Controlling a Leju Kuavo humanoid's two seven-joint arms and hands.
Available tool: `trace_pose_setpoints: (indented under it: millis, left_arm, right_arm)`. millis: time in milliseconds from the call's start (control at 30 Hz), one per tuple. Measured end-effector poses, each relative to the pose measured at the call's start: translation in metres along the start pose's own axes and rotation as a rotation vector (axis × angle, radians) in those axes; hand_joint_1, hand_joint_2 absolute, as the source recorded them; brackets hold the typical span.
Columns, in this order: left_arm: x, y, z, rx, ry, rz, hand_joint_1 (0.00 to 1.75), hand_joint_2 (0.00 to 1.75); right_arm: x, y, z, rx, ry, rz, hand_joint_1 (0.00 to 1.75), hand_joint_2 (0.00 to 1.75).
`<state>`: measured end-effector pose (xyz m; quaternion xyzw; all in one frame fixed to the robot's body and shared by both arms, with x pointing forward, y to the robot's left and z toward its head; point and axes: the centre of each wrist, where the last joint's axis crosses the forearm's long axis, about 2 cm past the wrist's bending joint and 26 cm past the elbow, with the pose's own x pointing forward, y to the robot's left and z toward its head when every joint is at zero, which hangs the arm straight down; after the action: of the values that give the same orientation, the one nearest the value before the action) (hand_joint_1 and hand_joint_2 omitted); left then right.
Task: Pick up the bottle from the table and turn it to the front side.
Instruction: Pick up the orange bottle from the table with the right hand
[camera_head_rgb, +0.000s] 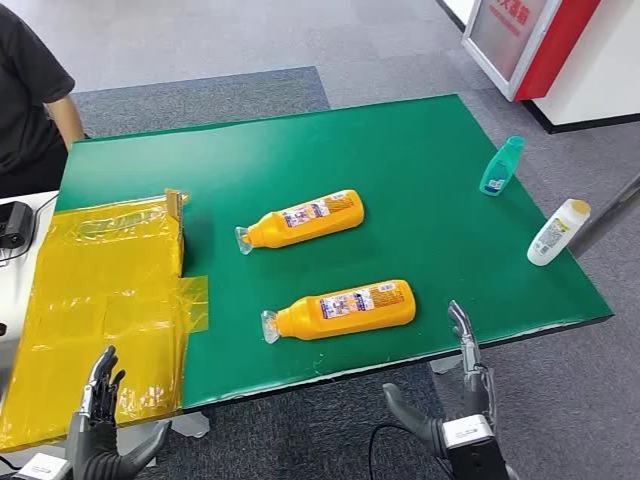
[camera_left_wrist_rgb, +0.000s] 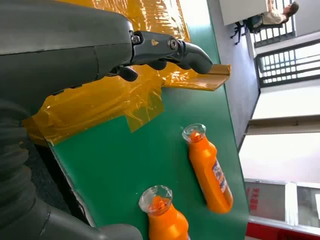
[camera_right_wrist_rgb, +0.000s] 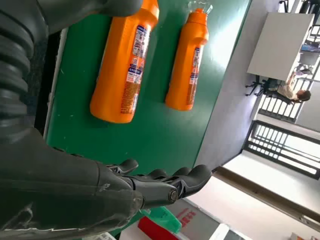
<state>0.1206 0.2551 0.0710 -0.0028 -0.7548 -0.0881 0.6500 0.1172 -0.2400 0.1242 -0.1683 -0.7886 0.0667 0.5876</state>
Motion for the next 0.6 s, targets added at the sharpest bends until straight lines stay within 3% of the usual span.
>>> trace_pose_setpoints:
  millis: [400,600]
  left_arm:
    - [0.0001,0.0005,0.0002,-0.007,0.002,-0.010,0.00,1.75]
    - [0.0000,0.0021,-0.0010,-0.015,-0.003,-0.019,0.00,1.75]
  right_arm:
    - [0.0008,0.0023,-0.0009,0.033,-0.019,-0.004,0.00,1.75]
    - [0.0019,0.0038,-0.0074,0.103,0.002,0.071,0.00,1.75]
